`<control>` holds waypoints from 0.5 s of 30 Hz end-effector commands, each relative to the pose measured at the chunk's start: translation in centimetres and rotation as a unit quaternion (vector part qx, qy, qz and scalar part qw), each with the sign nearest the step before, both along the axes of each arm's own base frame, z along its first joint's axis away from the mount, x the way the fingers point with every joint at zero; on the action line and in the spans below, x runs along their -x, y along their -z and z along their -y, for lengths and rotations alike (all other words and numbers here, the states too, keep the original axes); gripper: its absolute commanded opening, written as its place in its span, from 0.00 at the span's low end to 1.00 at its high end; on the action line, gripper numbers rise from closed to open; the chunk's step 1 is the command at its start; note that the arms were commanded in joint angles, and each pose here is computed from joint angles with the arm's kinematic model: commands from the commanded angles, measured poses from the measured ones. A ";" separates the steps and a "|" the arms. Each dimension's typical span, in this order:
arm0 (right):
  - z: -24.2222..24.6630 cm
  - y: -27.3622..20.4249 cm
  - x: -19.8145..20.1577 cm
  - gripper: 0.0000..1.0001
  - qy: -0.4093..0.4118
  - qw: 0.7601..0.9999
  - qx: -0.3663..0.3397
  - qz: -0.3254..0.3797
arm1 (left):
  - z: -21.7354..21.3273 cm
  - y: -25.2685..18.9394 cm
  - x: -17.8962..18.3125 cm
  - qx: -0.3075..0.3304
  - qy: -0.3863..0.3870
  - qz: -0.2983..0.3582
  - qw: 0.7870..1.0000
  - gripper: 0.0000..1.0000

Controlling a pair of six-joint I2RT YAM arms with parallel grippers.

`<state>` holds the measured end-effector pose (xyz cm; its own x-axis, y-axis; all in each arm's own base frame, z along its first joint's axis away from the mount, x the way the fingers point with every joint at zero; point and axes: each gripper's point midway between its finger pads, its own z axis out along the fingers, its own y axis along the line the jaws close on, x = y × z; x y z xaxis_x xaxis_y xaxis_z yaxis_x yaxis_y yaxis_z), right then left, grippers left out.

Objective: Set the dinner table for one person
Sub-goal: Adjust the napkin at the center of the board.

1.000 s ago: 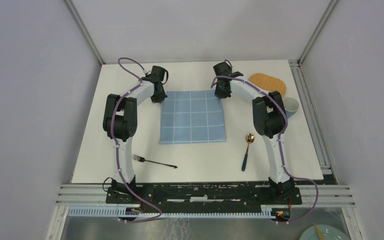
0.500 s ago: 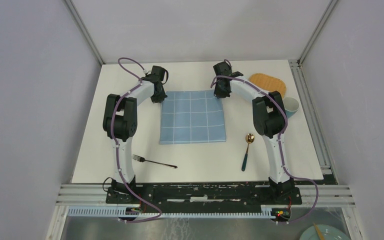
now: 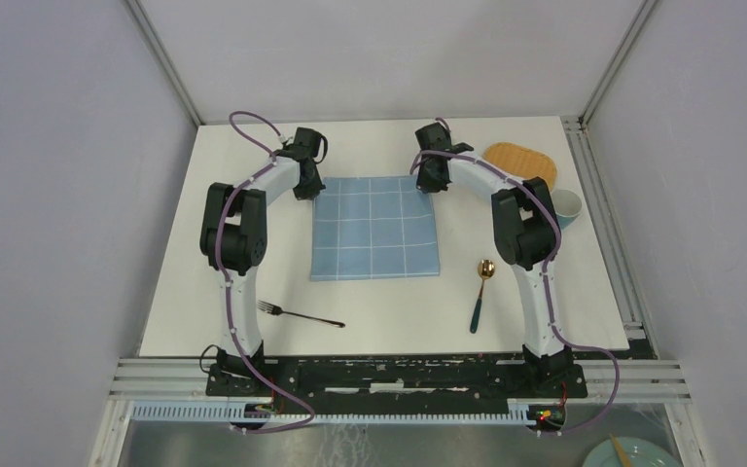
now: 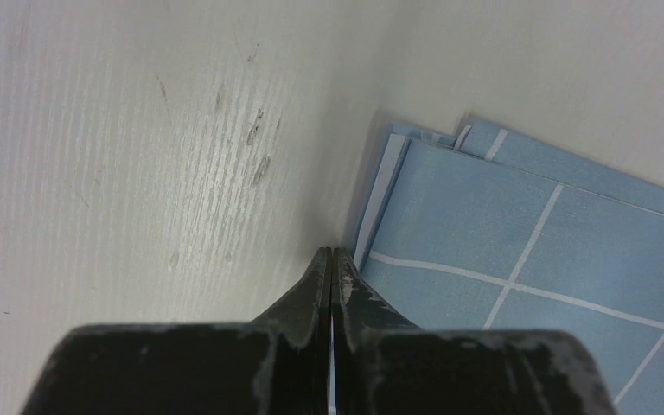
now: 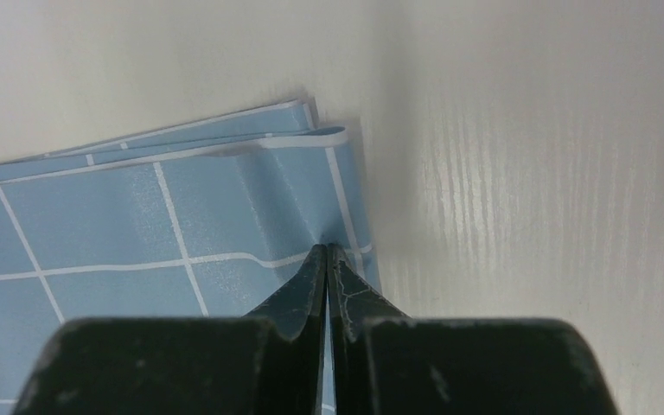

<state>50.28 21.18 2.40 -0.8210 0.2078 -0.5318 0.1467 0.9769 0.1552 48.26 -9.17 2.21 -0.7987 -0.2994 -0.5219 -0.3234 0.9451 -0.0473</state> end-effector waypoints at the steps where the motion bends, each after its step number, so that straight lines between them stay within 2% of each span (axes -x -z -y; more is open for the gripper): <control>1: 0.0 -5.1 -0.8 0.08 -0.011 0.998 -0.001 0.064 | -0.4 -6.2 -2.9 -0.001 -0.025 0.093 0.995 0.02; 5: 0.2 -7.7 -0.6 0.16 -0.015 0.995 -0.005 0.098 | -1.4 -10.5 -2.8 -0.031 -0.044 0.149 0.987 0.03; 8: 0.2 -9.3 -0.1 0.18 -0.024 0.994 -0.005 0.110 | -1.4 -13.5 -2.4 -0.034 -0.048 0.186 0.981 0.04; 12: -0.3 -10.6 1.3 0.17 -0.039 0.993 -0.007 0.113 | 0.2 -15.0 -0.8 -0.003 -0.029 0.187 0.982 0.04; 15: -1.2 -10.8 2.6 0.18 -0.060 0.992 -0.027 0.104 | 1.8 -14.4 1.1 0.026 -0.011 0.168 0.985 0.03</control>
